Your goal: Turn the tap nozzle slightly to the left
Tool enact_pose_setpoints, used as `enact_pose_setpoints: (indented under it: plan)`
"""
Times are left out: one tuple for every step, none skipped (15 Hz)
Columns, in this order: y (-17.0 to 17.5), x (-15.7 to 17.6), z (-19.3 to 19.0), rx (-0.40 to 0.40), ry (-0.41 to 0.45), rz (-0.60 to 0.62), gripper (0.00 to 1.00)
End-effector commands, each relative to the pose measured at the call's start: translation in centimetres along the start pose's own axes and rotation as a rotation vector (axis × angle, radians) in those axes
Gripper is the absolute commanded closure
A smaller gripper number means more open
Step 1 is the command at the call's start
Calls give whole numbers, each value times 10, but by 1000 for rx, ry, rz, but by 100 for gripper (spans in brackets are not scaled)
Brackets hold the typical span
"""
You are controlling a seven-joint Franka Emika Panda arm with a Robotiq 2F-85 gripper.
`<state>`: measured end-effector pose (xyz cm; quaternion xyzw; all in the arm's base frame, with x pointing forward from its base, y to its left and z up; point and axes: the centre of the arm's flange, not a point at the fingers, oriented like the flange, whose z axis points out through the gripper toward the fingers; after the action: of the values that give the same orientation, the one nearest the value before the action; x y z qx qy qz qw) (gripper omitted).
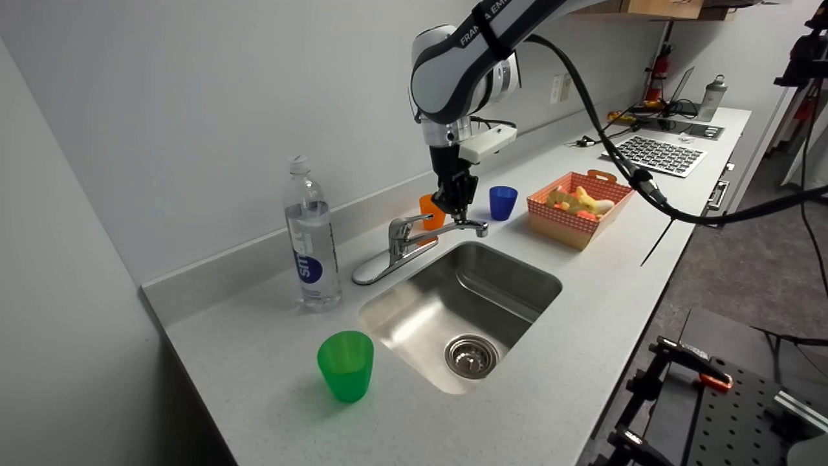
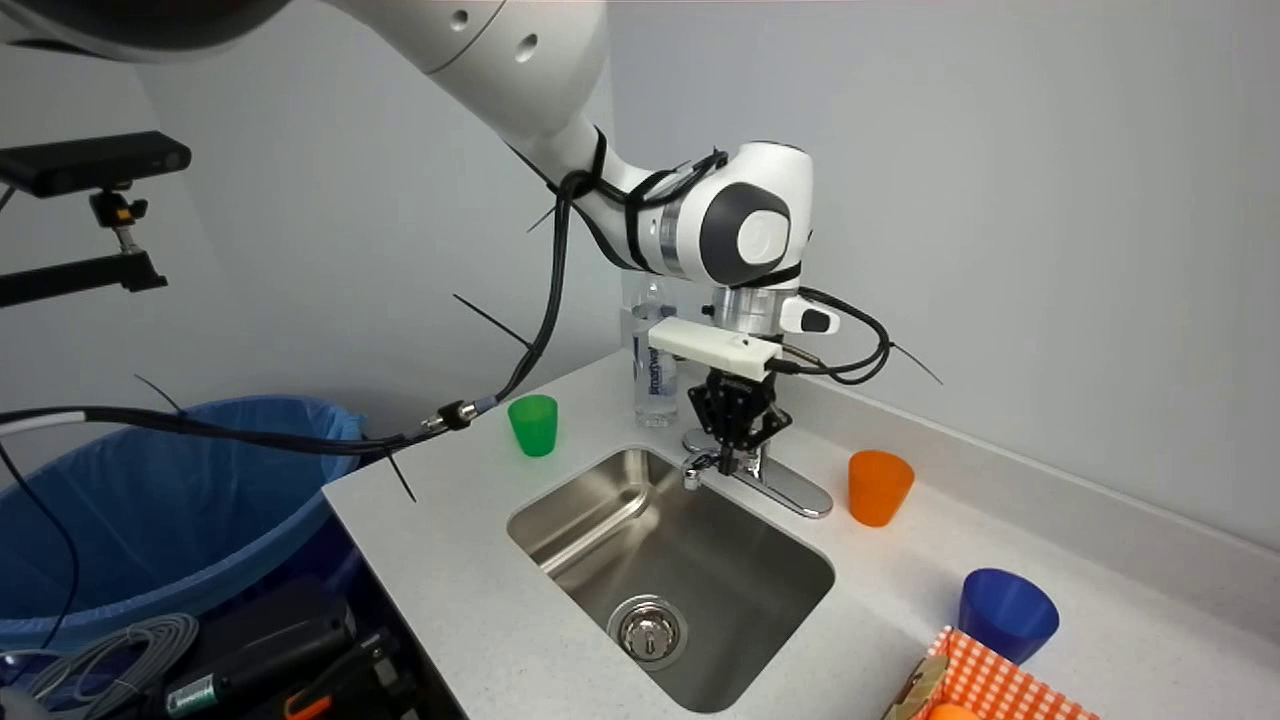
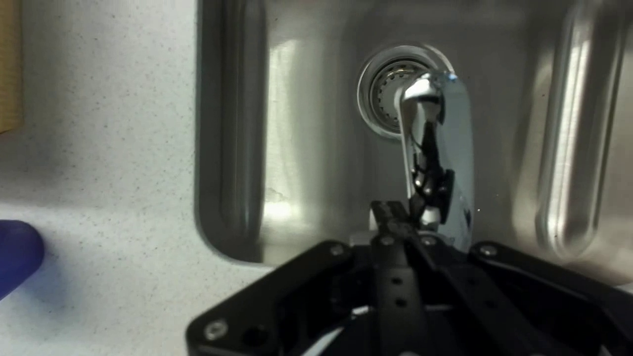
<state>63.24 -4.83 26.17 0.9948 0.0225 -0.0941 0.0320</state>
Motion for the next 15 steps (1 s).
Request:
enact_pose_setpoints:
  plan:
    - [-34, -27, -12, 61, 12, -11, 100]
    - [-40, -29, -12, 62, 17, -19, 100]
    - [-45, -32, -12, 59, 23, -28, 100]
    - [-47, -33, -14, 57, 29, -35, 100]
    - [-45, -33, -17, 55, 34, -43, 100]
    - [-47, -35, -17, 53, 37, -46, 100]
    - [-50, -36, -17, 50, 42, -51, 100]
    - [-52, -37, -17, 48, 45, -53, 100]
    - [-54, -36, -17, 46, 48, -55, 100]
    - [-57, -37, -17, 45, 50, -59, 100]
    - [-60, -37, -16, 42, 52, -65, 100]
    - [-64, -38, -15, 39, 53, -72, 100]
    - [-68, -39, -14, 35, 54, -80, 100]
    - [-71, -40, -14, 33, 55, -87, 100]
    - [-76, -42, -14, 32, 54, -95, 100]
